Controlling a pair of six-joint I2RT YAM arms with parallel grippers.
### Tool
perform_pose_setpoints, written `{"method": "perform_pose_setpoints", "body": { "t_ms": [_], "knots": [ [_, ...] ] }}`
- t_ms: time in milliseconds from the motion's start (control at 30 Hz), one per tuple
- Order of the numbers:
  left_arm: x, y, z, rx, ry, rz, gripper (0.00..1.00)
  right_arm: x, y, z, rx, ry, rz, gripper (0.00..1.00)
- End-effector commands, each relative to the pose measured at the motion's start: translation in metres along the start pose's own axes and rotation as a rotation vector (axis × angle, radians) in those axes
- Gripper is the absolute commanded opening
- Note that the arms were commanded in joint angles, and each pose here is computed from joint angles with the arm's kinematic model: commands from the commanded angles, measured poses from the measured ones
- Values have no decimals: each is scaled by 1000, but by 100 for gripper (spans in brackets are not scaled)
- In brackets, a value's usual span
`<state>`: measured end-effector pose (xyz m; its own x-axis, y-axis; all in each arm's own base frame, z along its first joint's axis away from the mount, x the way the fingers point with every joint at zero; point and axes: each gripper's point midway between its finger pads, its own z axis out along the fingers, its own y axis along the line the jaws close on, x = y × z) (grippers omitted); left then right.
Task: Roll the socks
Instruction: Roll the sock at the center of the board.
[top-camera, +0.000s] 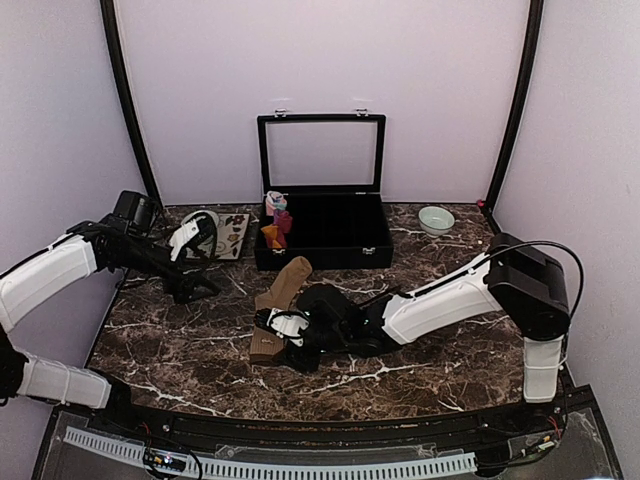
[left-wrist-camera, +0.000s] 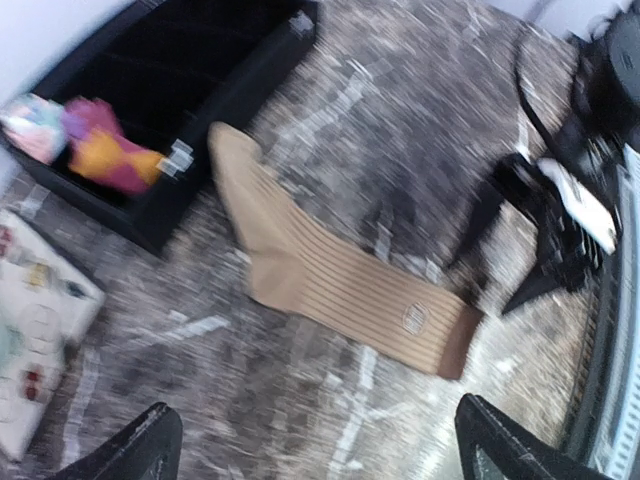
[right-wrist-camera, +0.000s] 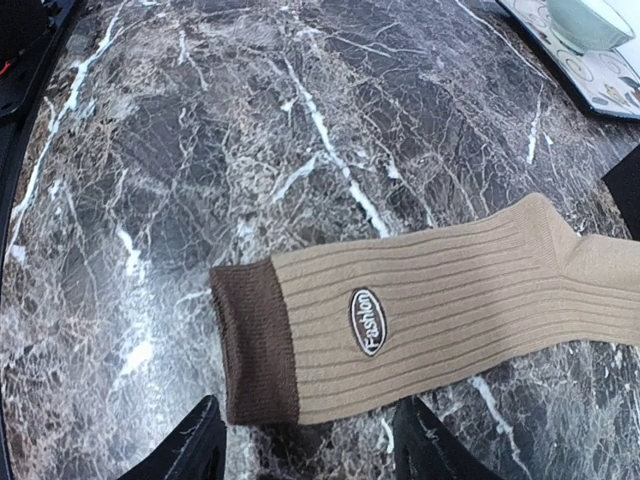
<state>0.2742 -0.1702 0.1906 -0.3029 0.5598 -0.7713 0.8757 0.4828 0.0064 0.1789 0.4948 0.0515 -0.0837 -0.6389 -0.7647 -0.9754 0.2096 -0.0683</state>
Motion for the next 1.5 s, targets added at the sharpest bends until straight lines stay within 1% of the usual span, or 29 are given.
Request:
{"method": "perform_pose_setpoints", "body": {
  "t_ms": [0,67,167,233,433,533,667,800,900,1000,1133,1300,1467],
  "knots": [
    [56,-53,8,243,127,-30,95,-21,-1,10,4,-71,-69,54],
    [60,-59,7,246,94,-3,95,-22,1,15,-2,-73,-82,52],
    [57,-69,2,246,-2,41,98,-21,10,20,-26,-64,-105,51],
    [61,-77,1,262,-22,69,99,-15,16,23,-49,-51,-108,50],
    [82,-84,5,316,57,72,97,-1,25,27,-82,-29,-86,44],
    [87,-84,8,316,64,104,94,5,25,29,-80,-14,-76,41],
    [84,-82,11,311,34,144,88,11,24,33,-76,6,-63,32],
    [82,-83,14,322,15,186,82,18,24,36,-77,25,-37,16],
    [87,-87,21,339,35,217,78,22,25,38,-88,41,-13,7],
    [95,-95,29,362,77,257,75,23,26,39,-102,49,10,0],
    [104,-102,37,373,122,318,71,21,27,38,-140,47,62,0],
    [104,-106,49,382,135,371,58,23,30,38,-198,65,107,0],
    [101,-111,63,386,144,445,46,31,28,42,-258,84,201,0]
  ]
}}
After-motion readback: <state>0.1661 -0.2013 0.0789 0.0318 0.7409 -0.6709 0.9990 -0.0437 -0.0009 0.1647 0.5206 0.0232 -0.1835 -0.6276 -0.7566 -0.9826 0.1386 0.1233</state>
